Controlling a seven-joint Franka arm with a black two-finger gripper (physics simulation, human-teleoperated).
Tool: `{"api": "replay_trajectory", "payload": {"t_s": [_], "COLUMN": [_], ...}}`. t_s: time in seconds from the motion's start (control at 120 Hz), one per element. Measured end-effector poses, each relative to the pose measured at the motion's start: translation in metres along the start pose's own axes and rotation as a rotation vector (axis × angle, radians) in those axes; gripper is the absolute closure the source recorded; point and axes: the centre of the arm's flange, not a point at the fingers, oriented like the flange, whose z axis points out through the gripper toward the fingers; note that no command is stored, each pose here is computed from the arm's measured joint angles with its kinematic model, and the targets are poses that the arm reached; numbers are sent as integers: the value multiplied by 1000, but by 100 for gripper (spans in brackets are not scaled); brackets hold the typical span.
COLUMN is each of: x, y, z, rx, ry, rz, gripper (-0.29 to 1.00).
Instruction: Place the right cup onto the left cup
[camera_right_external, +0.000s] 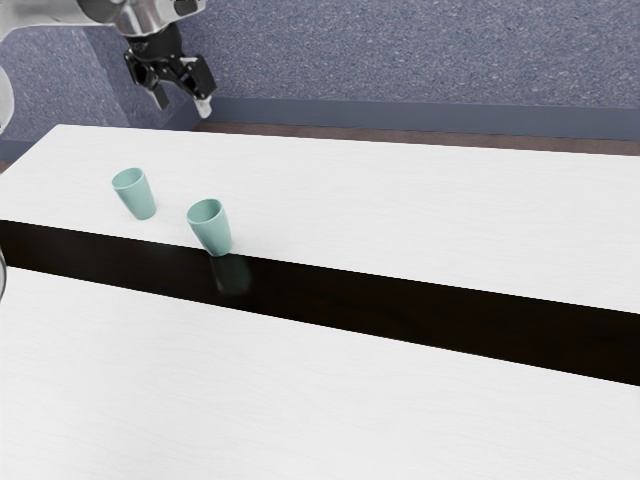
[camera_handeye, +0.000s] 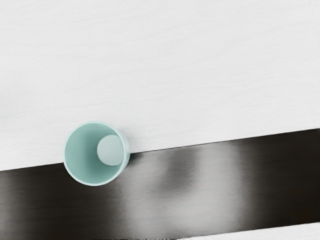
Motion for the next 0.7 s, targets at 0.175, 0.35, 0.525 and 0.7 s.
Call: {"api": "replay_trajectory", "payload": {"t_s": [0.175, 0.35, 0.525, 0.7], "x": [3, 22, 23, 31], "y": [4, 10, 36, 26], "z": [30, 96, 169, 202], "rx": [-1, -14, -61, -55], "ry": [-58, -103, -129, -91], "rz": [12, -20, -100, -200], "gripper": [2, 2, 2, 2]}}
